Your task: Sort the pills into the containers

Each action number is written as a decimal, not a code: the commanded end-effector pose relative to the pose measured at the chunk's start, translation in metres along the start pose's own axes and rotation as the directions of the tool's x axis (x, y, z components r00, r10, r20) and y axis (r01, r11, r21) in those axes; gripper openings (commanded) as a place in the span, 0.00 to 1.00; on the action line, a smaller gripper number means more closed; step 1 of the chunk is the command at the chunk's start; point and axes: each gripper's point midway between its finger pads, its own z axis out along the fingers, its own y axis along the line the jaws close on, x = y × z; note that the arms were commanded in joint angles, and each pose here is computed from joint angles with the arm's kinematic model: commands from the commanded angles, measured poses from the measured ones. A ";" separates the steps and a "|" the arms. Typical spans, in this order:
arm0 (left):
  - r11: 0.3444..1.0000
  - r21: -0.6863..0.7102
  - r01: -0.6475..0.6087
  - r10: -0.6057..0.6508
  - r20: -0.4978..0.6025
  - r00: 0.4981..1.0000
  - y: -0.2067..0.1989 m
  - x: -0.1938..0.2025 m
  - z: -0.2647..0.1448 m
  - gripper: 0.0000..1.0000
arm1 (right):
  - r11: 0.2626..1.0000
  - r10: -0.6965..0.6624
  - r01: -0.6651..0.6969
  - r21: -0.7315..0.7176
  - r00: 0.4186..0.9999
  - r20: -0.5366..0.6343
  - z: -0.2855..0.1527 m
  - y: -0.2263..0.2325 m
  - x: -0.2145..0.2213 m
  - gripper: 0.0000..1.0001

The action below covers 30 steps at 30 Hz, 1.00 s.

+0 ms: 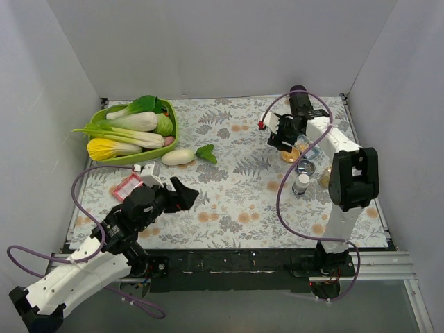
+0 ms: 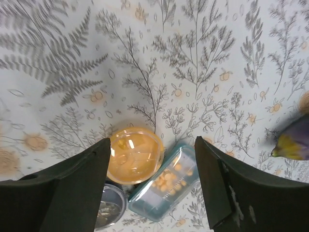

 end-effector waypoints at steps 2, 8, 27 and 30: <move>0.999 0.020 -0.026 0.024 0.123 0.992 -0.024 -0.050 -0.014 0.93 | 0.960 0.248 -0.277 0.039 0.908 0.337 -0.094 -0.008 -0.079 0.84; 0.985 -0.062 -0.161 0.169 0.145 0.975 -0.038 -0.090 -0.015 0.98 | 0.617 0.527 -0.777 0.123 0.525 0.668 -0.204 -0.029 -0.064 0.98; 0.980 -0.022 -0.198 0.199 0.151 0.968 -0.063 -0.118 -0.045 0.98 | 0.188 0.499 -0.917 0.353 0.399 0.770 -0.326 0.002 -0.011 0.98; 0.977 -0.048 -0.210 0.215 0.145 0.966 -0.058 -0.118 -0.047 0.98 | 0.200 0.494 -0.915 0.351 0.404 0.770 -0.326 0.005 -0.012 0.98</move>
